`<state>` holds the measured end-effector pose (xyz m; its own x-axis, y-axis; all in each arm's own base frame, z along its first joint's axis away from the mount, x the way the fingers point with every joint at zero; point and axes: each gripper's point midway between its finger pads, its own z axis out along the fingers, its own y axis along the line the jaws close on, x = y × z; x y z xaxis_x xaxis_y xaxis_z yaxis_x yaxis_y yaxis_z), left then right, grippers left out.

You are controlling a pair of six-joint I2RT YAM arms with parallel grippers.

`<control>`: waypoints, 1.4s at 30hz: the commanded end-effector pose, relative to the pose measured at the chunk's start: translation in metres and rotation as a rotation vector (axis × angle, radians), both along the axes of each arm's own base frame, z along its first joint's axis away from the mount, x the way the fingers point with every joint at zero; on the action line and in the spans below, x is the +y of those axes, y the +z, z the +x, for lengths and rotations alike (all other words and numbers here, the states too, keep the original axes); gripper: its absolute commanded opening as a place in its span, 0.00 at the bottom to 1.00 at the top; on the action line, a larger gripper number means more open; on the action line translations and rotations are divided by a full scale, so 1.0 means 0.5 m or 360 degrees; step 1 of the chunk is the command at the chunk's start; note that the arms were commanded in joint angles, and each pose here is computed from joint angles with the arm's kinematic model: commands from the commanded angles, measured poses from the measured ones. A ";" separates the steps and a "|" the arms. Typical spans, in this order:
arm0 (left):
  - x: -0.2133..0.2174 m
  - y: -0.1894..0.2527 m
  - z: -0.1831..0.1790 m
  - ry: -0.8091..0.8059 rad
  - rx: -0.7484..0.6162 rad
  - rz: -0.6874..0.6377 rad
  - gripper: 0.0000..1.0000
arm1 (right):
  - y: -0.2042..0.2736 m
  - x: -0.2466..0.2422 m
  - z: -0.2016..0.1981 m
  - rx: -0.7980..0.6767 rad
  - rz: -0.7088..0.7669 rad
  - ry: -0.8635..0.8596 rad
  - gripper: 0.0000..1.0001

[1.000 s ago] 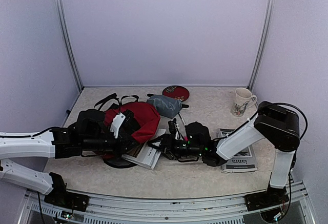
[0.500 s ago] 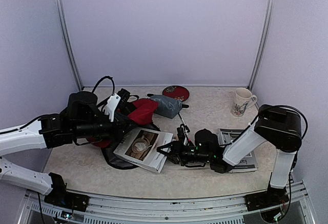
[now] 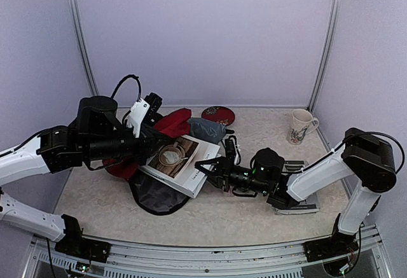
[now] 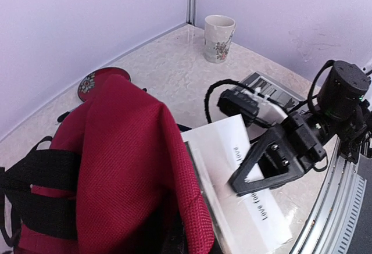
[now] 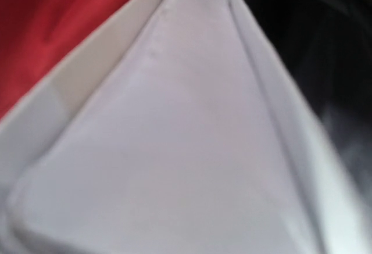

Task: Pack the student bag
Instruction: Adjust the book in the largest pocket of the bag.

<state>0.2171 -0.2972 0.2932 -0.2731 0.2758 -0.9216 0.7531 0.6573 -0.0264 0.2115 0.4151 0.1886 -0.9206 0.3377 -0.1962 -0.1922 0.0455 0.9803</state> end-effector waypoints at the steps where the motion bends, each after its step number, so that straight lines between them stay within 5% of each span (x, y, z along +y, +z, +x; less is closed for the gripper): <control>1: -0.043 0.072 -0.026 -0.0131 -0.0112 -0.0076 0.00 | 0.035 0.043 0.038 -0.0037 0.0048 -0.0070 0.15; 15: -0.033 0.151 -0.007 -0.0032 -0.0296 -0.0146 0.00 | -0.110 -0.037 0.086 0.0201 -0.0555 -0.0447 0.14; 21: -0.044 0.190 -0.002 -0.0032 -0.0336 -0.0213 0.00 | -0.129 -0.042 0.070 0.0263 -0.0588 -0.0444 0.15; 28: 0.034 0.187 0.080 0.0374 -0.0371 -0.0159 0.00 | -0.075 -0.011 0.033 0.0123 -0.0628 -0.0365 0.14; 32: 0.065 0.182 0.105 0.0459 -0.0341 -0.0238 0.00 | -0.106 -0.014 -0.005 0.0235 -0.0590 -0.0296 0.14; 42: -0.018 0.221 -0.002 0.0003 -0.0352 -0.0443 0.00 | -0.088 0.022 0.041 0.0186 -0.0464 -0.0340 0.14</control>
